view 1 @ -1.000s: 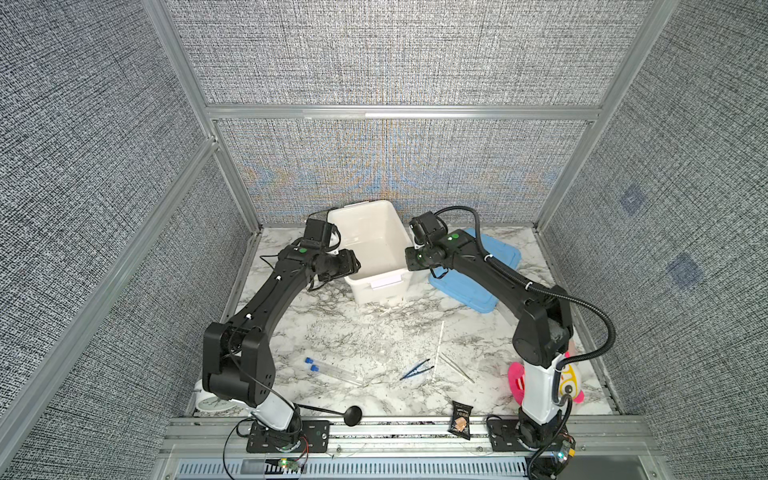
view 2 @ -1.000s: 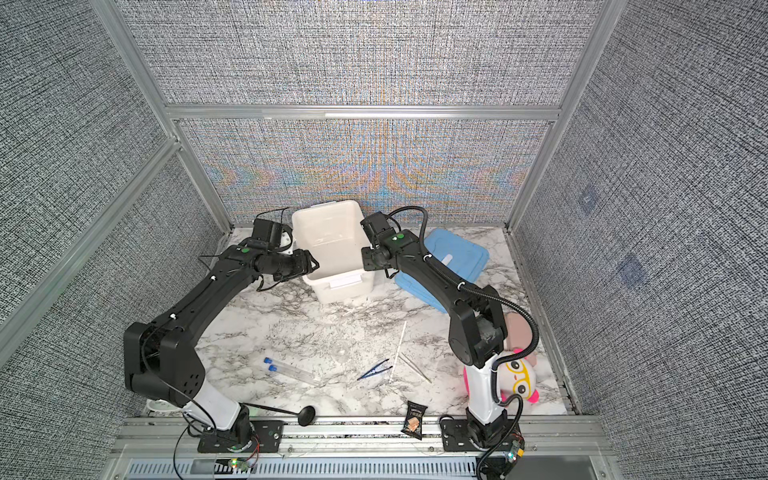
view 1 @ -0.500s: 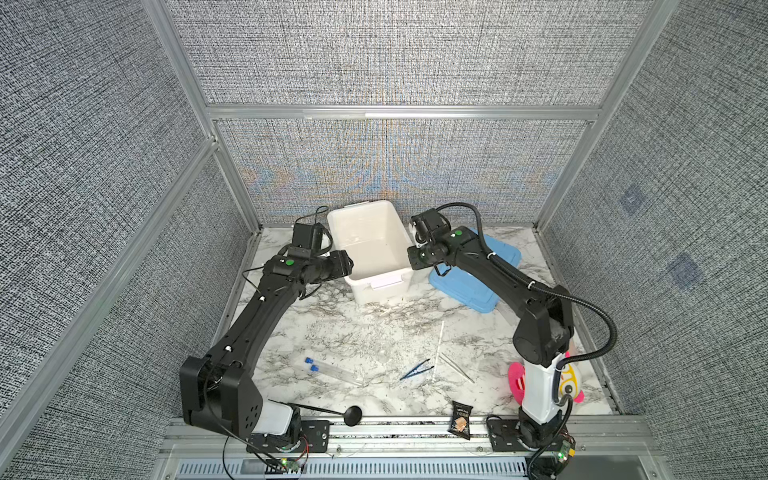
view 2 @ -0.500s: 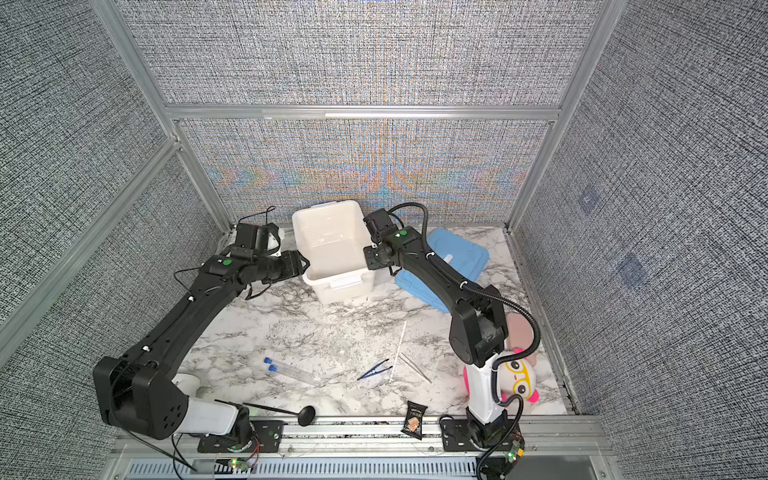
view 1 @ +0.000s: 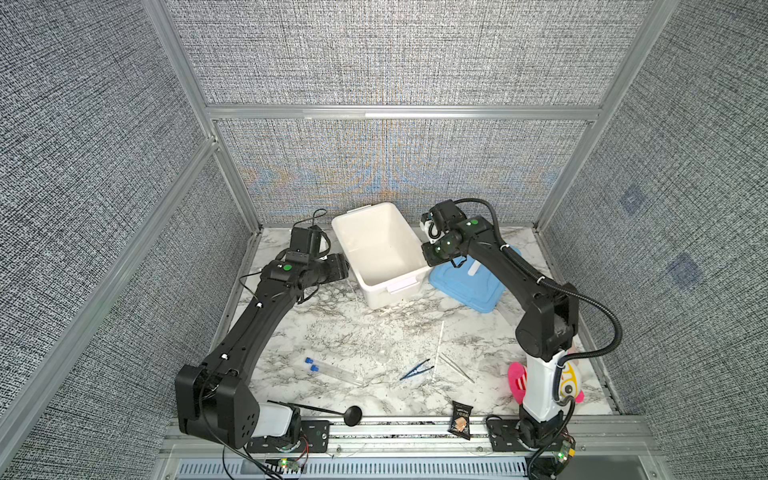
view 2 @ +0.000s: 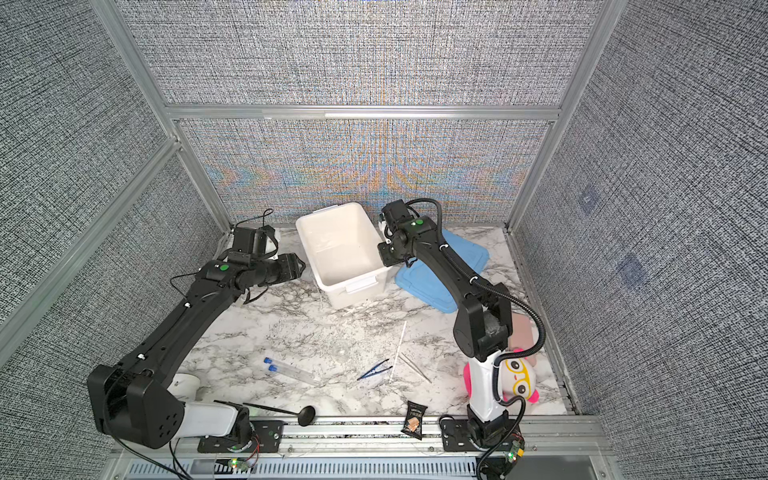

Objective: Organize the chemistry lab equipment
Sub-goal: 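Grasp the white bin's rim with the left and right grippers, then slide the held white bin toward the blue lid with both grippers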

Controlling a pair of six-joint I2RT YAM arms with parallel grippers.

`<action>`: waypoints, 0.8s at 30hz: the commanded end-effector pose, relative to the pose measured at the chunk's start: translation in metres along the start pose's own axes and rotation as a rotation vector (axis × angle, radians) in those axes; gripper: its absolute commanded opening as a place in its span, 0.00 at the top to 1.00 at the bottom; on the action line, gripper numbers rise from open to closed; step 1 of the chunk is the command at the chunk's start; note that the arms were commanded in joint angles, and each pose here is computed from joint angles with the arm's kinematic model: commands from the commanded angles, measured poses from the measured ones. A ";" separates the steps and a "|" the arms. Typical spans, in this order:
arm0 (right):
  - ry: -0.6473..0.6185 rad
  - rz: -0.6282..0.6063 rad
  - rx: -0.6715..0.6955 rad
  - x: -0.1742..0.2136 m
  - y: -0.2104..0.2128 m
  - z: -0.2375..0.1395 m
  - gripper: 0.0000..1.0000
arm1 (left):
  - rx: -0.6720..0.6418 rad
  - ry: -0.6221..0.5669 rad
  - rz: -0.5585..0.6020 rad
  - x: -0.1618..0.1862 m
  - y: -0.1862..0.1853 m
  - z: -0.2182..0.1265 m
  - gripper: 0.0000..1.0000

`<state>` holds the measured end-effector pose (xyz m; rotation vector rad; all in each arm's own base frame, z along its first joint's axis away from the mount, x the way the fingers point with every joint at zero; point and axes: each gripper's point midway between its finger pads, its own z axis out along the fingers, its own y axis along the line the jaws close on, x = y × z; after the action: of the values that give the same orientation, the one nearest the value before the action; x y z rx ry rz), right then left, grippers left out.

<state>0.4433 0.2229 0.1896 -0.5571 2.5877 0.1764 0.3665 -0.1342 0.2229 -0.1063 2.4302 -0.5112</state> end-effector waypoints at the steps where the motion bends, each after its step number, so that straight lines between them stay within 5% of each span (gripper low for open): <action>1: 0.064 -0.078 -0.001 0.015 -0.008 -0.007 0.84 | -0.019 -0.014 0.014 -0.003 0.003 0.000 0.30; 17: 0.068 -0.381 -0.132 0.027 0.003 -0.013 0.83 | 0.028 -0.061 -0.044 -0.008 -0.003 0.002 0.30; 24: 0.058 -0.390 -0.090 0.019 -0.008 -0.006 0.78 | 0.072 -0.086 -0.102 -0.010 -0.009 -0.002 0.30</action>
<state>0.4297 0.2085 0.1902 -1.0544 2.4740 0.1516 0.3703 -0.1341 0.2255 -0.1831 2.3687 -0.5541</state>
